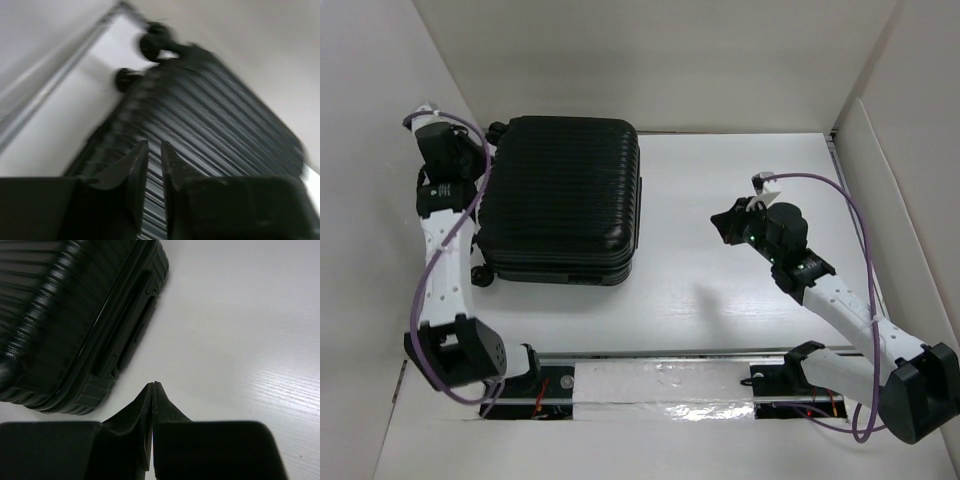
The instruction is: Pack the luggage
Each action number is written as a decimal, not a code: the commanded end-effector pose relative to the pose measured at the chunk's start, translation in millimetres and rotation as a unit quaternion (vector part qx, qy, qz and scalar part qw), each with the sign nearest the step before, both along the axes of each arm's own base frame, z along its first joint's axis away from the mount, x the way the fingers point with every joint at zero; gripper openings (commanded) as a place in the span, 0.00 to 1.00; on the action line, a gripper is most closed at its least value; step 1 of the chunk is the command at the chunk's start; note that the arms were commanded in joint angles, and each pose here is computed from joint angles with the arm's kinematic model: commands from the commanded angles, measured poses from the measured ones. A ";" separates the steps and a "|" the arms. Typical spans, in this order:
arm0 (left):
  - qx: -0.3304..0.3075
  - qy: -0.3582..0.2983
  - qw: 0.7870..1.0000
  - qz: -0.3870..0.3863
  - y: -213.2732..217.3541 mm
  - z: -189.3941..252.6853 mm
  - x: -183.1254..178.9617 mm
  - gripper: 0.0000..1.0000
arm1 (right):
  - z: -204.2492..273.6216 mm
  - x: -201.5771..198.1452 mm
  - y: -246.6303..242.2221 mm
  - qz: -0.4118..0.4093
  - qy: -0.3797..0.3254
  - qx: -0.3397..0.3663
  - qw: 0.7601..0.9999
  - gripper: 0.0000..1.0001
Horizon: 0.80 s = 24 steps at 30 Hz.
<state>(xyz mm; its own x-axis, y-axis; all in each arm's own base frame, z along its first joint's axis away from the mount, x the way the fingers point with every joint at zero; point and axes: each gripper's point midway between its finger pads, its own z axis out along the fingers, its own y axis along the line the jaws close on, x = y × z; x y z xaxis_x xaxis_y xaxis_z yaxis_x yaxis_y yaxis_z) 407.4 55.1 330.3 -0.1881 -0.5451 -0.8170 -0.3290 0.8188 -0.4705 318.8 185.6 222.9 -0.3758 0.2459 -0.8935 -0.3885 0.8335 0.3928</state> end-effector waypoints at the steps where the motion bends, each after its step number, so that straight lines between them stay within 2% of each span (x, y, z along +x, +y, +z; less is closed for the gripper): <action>1: -0.006 -0.015 0.996 0.083 50.3 19.8 3.4 0.12 | 34.2 4.5 4.5 0.000 -0.046 0.008 0.999 0.05; 4: 0.025 0.052 0.990 0.129 82.4 -15.2 7.1 0.03 | 35.5 2.4 7.1 0.003 -0.049 0.011 0.999 0.05; 9: 0.029 0.131 0.971 0.195 138.5 -79.9 -12.1 0.02 | 35.8 0.0 14.2 0.018 -0.046 0.016 0.999 0.06; 13: 0.047 0.244 0.946 0.207 156.2 -136.4 -23.7 0.00 | 40.2 -1.7 12.1 0.015 -0.053 0.018 0.998 0.06; 14: 0.052 0.265 0.944 0.190 144.4 -153.3 -22.9 0.00 | 40.6 -4.1 14.8 0.019 -0.053 0.020 0.998 0.06; 16: 0.060 0.267 0.945 0.181 135.6 -162.5 -21.7 0.00 | 43.3 -5.5 14.8 0.021 -0.056 0.022 0.998 0.06; 19: 0.034 0.271 0.950 0.154 107.4 -180.0 -27.3 0.00 | 45.9 -6.5 12.2 0.015 -0.059 0.025 0.998 0.06; 20: 0.021 0.288 0.946 0.148 99.4 -199.2 -39.7 0.00 | 47.6 -6.8 10.9 0.012 -0.061 0.026 0.998 0.06; 24: -0.017 0.254 0.963 0.091 52.5 -216.1 -48.6 0.00 | 54.3 -7.8 1.0 -0.012 -0.069 0.026 0.997 0.06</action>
